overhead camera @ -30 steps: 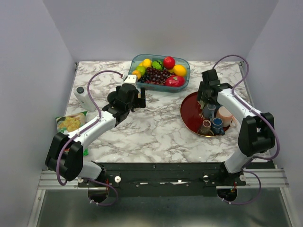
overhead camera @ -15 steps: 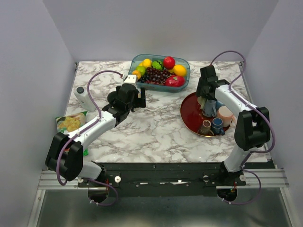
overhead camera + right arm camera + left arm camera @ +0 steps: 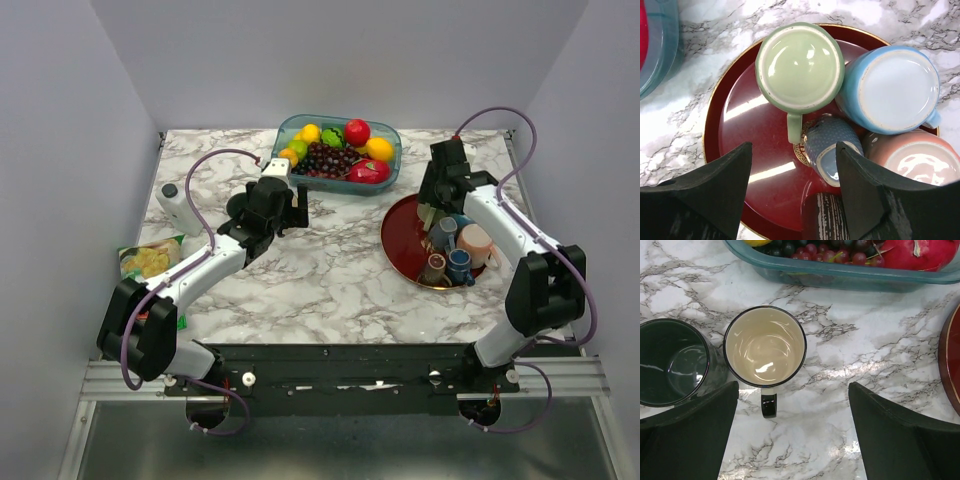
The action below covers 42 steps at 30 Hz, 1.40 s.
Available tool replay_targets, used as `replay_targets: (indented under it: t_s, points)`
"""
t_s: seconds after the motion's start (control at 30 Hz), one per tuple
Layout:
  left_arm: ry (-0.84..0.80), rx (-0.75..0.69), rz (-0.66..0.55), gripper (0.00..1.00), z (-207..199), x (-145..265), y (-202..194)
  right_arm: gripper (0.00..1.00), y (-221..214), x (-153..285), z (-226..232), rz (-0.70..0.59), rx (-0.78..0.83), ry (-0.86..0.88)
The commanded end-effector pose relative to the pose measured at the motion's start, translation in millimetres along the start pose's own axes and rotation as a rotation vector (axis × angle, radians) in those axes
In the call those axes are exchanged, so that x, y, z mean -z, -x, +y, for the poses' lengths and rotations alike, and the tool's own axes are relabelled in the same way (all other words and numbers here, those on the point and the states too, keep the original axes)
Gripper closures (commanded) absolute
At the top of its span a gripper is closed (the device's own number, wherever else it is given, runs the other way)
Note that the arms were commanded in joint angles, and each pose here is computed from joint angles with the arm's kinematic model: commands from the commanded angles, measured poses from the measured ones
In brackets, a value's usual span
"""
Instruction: Turn the mug right side up
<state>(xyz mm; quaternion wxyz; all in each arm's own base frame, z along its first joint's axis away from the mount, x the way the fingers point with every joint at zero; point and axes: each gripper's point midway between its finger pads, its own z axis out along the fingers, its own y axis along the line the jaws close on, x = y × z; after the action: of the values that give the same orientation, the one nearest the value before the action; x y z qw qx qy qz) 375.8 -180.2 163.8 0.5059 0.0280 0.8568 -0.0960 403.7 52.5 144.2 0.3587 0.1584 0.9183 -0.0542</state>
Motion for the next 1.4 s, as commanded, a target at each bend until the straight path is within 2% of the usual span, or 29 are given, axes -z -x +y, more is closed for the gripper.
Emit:
replay_targets:
  t_s: [0.0, 0.5, 0.73, 0.87, 0.93, 1.1, 1.2, 1.23, 1.37]
  points:
    - [-0.025, 0.01, 0.004, 0.01, -6, -2, -4, 0.25, -3, -1, 8, 0.036, 0.003, 0.01]
    - [-0.011, 0.01, 0.007, 0.01, -3, -1, -7, 0.27, -29, -49, 20, 0.122, 0.042, -0.007]
    - [-0.003, 0.009, 0.012, 0.01, 0, -1, -10, 0.43, -38, -64, 19, 0.14, 0.05, -0.033]
    - [0.0, 0.009, 0.011, 0.01, 0, 0, -10, 0.48, -40, -71, 17, 0.143, 0.06, -0.056]
    - [0.001, 0.008, 0.014, 0.01, 1, 0, -11, 0.56, -38, -73, 14, 0.131, 0.063, -0.08]
    - [0.0, 0.009, 0.011, 0.01, 1, 0, -10, 0.63, -32, -75, 10, 0.114, 0.073, -0.107]
    - [0.0, 0.009, 0.011, 0.01, 1, 0, -10, 0.86, -31, -75, 10, 0.109, 0.071, -0.107]
    - [0.0, 0.01, 0.011, 0.01, 1, 0, -11, 0.99, -31, -75, 11, 0.11, 0.069, -0.106]
    - [-0.005, 0.012, 0.008, 0.01, 0, 1, -9, 0.99, -25, -72, 13, 0.089, 0.053, -0.093]
